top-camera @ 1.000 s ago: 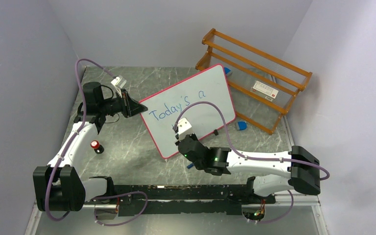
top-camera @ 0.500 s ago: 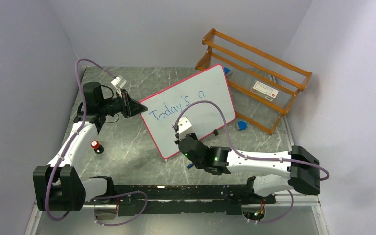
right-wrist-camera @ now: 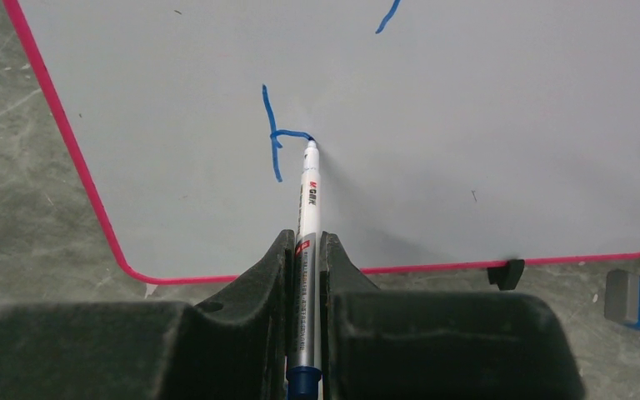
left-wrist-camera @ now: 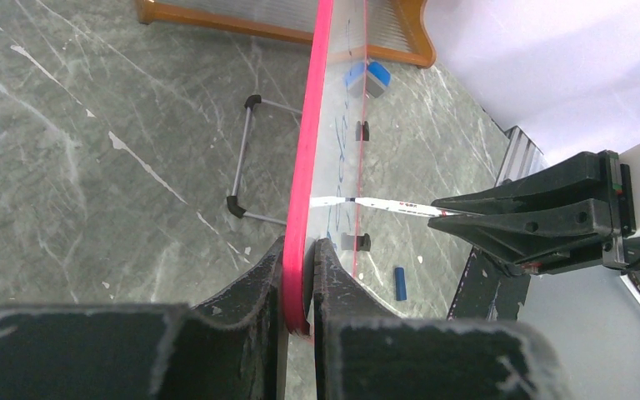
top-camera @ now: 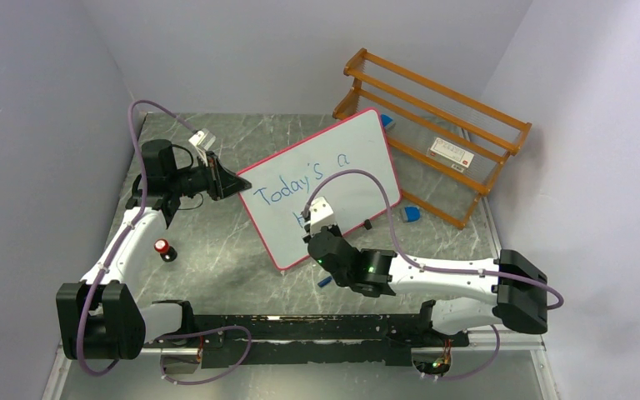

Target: Write a sentence on the whiteboard

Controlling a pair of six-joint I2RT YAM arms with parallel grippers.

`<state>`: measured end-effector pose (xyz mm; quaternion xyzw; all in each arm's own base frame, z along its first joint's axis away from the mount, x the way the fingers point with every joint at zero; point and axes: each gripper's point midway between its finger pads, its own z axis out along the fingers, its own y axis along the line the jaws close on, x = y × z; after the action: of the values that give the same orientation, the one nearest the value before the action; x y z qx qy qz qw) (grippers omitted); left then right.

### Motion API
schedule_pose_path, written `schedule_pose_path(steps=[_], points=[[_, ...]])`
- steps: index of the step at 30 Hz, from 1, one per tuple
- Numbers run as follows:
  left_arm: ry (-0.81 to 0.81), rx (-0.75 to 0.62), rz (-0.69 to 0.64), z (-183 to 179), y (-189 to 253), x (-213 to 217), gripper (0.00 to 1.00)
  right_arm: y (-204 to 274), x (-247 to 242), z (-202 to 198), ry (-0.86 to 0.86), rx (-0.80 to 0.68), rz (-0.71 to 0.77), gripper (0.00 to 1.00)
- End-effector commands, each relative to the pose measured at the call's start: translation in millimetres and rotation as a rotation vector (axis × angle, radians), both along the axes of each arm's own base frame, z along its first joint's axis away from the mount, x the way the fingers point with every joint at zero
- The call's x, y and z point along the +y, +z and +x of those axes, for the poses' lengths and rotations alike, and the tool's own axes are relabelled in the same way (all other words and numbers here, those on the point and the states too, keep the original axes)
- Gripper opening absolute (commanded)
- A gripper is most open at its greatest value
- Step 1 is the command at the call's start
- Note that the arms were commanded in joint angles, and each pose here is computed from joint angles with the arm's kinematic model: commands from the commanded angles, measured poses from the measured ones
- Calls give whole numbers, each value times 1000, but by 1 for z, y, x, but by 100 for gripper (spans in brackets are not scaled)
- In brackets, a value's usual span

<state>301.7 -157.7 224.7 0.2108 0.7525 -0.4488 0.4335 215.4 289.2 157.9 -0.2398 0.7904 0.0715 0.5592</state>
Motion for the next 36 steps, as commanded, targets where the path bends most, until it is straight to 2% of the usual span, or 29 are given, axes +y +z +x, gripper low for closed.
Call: schedule_pose_path(steps=[1, 36], points=[[53, 9, 67, 6, -22, 9, 5, -10, -13, 2, -39, 18, -14, 0], [53, 12, 64, 7, -22, 9, 5, -21, 0, -18, 61, 95, -11, 0]])
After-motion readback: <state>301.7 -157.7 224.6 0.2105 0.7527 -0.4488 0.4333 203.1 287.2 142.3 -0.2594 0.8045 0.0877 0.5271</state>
